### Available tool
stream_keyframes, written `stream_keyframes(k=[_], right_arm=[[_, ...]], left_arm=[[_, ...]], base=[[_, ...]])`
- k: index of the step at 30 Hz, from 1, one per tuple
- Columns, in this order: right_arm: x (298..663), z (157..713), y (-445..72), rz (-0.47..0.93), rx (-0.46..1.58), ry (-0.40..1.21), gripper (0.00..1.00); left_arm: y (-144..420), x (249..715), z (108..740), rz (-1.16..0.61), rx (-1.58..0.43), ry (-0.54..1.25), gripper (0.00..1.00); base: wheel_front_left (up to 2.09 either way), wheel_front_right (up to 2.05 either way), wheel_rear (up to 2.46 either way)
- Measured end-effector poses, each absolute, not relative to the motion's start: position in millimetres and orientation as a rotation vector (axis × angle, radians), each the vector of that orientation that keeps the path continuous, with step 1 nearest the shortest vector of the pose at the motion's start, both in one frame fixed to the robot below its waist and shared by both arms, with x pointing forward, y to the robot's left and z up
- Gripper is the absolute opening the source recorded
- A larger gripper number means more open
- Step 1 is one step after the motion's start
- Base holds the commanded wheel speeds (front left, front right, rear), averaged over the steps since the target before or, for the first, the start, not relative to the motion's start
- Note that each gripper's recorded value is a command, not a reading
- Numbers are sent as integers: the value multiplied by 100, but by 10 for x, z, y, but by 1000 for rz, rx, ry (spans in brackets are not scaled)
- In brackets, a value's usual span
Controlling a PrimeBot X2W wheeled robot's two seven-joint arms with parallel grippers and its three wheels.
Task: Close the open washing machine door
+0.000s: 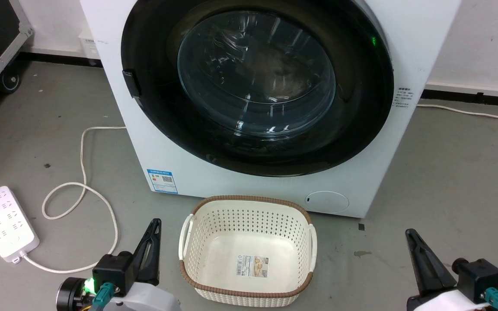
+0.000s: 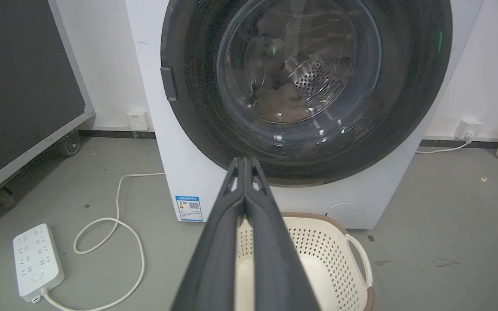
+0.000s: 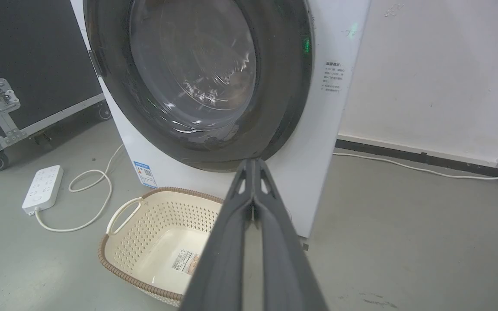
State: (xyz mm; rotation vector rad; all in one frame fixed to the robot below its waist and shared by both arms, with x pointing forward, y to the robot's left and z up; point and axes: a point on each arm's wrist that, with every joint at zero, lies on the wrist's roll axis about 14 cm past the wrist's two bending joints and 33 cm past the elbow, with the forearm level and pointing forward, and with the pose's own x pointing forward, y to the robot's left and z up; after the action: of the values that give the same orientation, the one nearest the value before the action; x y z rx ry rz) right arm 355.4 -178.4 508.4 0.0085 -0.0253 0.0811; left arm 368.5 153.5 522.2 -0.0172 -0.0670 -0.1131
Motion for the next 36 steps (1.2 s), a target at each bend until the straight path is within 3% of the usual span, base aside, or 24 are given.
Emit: stream_keyframes(k=[36], right_arm=[[3628,5148,-1697,107,-24,1,0]], left_arm=[[1661,3706,5238,-56,17,-27,0]], base=[[0,0,0]])
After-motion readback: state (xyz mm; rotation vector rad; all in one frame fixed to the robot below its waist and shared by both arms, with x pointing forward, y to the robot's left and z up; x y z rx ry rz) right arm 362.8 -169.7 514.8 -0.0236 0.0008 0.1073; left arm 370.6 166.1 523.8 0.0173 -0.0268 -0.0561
